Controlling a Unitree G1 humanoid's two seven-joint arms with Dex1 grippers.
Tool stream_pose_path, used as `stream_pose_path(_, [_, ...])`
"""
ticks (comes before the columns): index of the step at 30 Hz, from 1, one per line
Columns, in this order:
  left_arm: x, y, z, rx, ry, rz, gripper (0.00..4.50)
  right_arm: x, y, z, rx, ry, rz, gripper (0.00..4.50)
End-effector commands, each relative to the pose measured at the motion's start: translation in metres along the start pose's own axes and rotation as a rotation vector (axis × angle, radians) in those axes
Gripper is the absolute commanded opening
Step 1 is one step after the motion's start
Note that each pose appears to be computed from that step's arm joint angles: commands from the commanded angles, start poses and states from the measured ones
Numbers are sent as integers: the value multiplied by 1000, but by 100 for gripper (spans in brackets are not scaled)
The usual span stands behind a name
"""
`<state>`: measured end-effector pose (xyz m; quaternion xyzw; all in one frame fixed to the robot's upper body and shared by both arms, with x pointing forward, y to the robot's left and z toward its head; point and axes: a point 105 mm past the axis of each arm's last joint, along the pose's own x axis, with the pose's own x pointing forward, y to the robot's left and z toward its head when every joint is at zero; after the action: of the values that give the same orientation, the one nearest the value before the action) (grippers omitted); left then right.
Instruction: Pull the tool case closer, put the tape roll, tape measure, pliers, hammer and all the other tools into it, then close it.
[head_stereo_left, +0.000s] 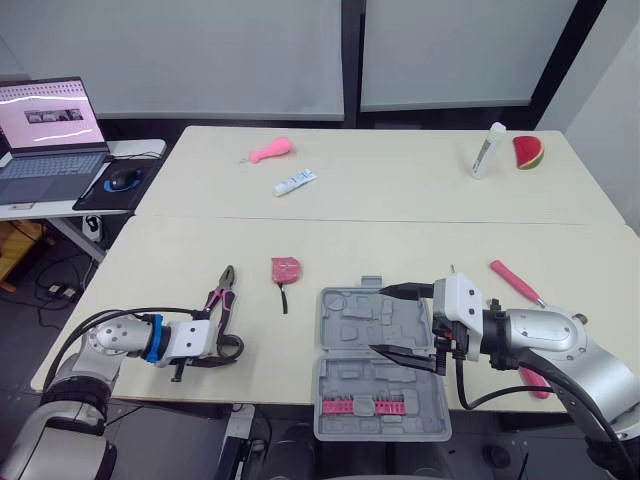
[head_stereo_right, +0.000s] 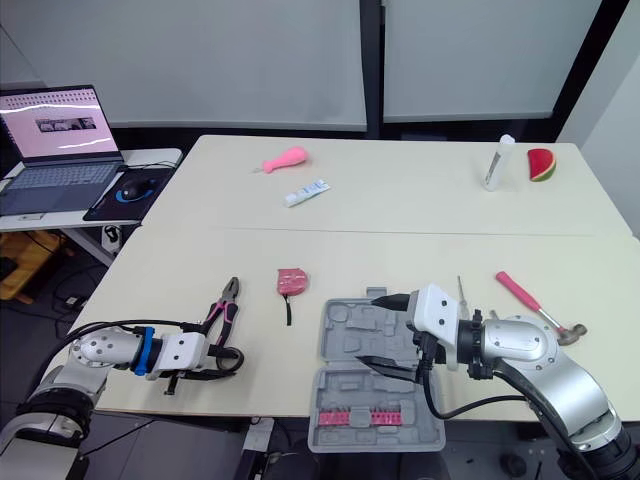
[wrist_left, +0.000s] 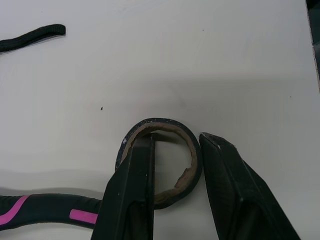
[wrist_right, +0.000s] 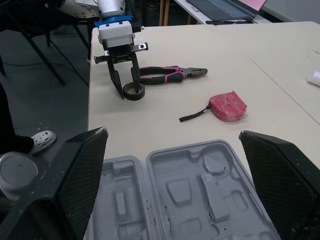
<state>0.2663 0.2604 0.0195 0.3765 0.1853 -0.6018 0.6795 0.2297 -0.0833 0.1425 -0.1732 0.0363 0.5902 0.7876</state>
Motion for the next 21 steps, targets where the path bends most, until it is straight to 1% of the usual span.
stream_pose_path(1, [3,-12,-9,-33,28,-42,140,-2,-1,8,-50,-18,-1,450])
stream_pose_path(5, [9,-11,-4,-2,14,-52,140,-2,0,7,-51,-17,1,450])
stream_pose_path(8, [10,-10,-1,5,3,-59,85,-3,0,6,-52,-13,3,450])
stream_pose_path(10, [9,-9,0,5,2,-64,19,-3,-1,5,-54,-11,4,450])
stream_pose_path(11, [8,-9,0,4,2,-65,3,-3,-1,5,-55,-10,4,450])
stream_pose_path(17, [2,-10,3,-11,-21,-76,3,-3,-1,5,-56,-10,6,450])
stream_pose_path(20, [-1,-7,9,-10,-49,-78,3,-3,-1,4,-54,-9,3,450])
stream_pose_path(21, [-5,-3,14,3,-66,-86,3,-3,-1,4,-53,-7,0,450])
